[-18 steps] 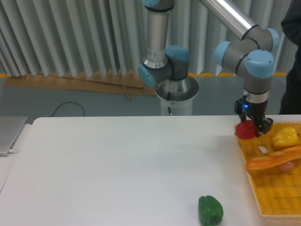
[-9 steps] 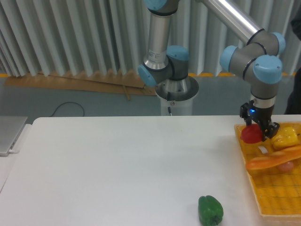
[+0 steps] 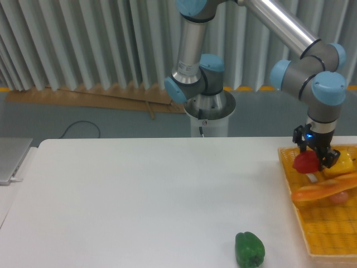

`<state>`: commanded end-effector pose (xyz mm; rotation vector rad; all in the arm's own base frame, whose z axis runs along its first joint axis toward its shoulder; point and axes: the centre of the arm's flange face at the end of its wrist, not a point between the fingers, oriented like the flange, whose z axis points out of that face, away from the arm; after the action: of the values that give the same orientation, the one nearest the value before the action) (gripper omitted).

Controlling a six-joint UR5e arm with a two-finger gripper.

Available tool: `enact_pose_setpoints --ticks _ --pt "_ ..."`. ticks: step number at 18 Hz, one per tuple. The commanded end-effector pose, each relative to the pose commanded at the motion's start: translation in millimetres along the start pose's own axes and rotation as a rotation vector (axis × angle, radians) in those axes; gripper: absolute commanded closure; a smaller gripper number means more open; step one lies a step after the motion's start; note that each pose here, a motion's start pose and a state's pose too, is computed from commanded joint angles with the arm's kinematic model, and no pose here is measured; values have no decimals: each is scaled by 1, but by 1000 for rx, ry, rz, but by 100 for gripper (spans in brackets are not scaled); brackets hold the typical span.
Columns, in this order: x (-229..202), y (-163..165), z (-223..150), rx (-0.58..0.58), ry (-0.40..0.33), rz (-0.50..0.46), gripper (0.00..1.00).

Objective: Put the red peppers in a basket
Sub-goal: 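Lower the red pepper into the basket beside the yellow pepper, then open the gripper and release the red pepper in the basket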

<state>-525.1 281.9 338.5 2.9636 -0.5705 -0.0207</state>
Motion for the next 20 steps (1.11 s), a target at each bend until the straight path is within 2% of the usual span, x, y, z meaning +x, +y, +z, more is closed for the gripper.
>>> enact_pose_setpoints --ticks 1,2,7,10,13,20 --pt "0 0 0 0 0 0 6" --pt "0 -1 0 1 0 5 0" --pt "-2 -7 -9 4 -19 15 0" --pt "6 -45 -40 8 -73 78 0" --pt "15 -82 -48 52 -89 132 0" --pt "35 -139 -69 117 -119 197 0"
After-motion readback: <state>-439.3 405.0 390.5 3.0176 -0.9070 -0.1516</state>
